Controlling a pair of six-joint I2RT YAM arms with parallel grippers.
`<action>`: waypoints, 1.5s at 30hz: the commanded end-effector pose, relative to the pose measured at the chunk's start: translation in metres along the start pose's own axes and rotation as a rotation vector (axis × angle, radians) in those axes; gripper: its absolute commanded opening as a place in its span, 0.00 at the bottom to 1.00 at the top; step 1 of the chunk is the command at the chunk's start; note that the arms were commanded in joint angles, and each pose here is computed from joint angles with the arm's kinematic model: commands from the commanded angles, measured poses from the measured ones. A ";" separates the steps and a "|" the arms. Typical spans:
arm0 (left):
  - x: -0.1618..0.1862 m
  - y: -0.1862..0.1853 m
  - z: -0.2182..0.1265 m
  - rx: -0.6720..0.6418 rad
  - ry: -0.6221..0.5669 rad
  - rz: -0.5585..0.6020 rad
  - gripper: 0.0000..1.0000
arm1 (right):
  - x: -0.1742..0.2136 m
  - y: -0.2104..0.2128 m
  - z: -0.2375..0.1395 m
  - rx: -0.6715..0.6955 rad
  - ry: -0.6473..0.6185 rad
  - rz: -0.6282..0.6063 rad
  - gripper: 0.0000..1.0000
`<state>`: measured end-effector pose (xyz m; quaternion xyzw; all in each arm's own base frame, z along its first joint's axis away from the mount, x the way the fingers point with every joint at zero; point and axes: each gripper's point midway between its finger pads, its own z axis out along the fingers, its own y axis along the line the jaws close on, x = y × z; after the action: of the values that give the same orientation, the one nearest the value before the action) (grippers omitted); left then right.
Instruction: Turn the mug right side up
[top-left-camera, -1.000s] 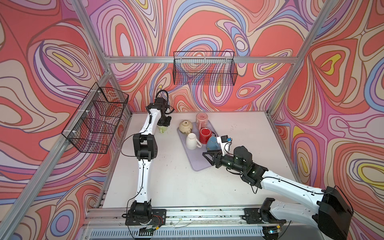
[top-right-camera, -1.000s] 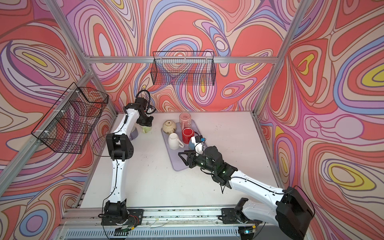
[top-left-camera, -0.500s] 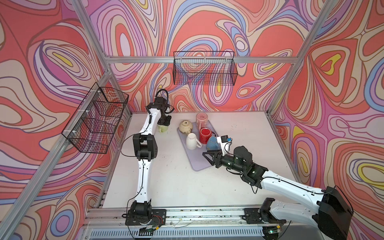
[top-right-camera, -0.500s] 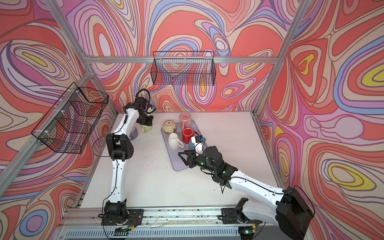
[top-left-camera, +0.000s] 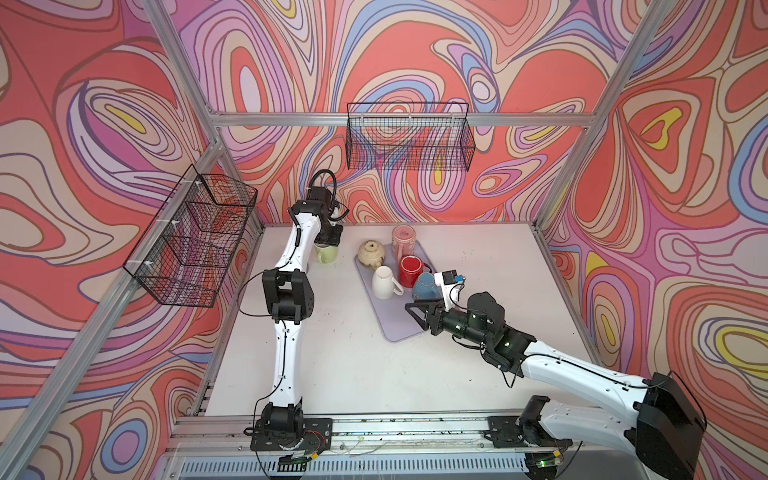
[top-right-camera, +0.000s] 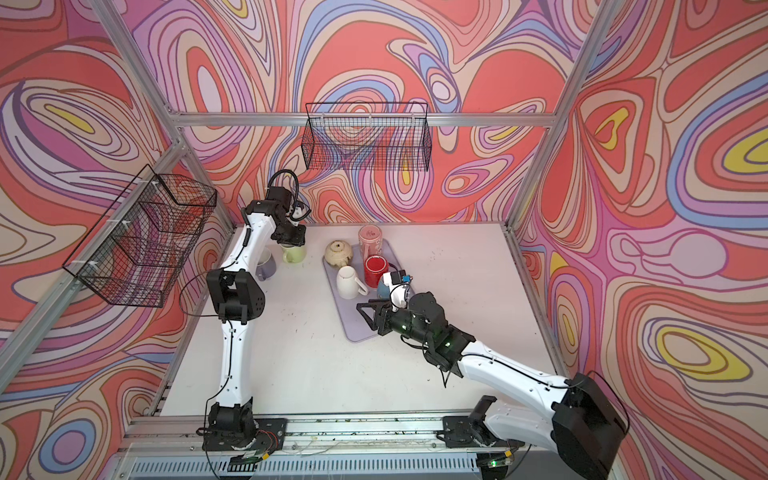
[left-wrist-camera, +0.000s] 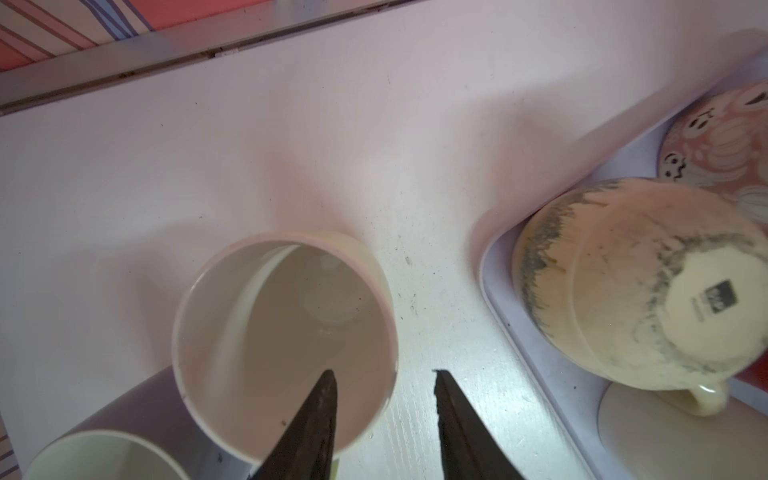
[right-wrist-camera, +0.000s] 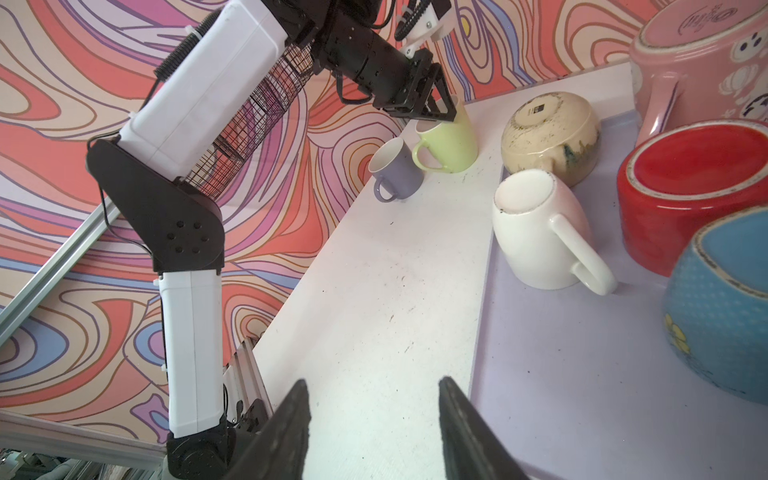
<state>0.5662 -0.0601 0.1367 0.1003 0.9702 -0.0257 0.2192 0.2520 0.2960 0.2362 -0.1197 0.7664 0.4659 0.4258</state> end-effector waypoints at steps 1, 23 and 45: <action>-0.021 -0.010 -0.055 -0.005 -0.101 0.036 0.43 | -0.002 -0.006 -0.004 0.055 -0.006 -0.010 0.51; 0.042 -0.116 -0.236 0.143 -0.436 0.117 0.37 | -0.052 -0.161 -0.036 0.603 0.056 0.146 0.26; 0.147 -0.190 -0.224 0.304 -0.580 0.262 0.35 | 0.007 -0.250 0.001 0.742 0.252 0.154 0.11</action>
<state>0.2988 -0.1944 0.2713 0.2508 0.8362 -0.1606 0.4605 0.3939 0.1608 0.0890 0.0486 0.9346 0.1677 0.3099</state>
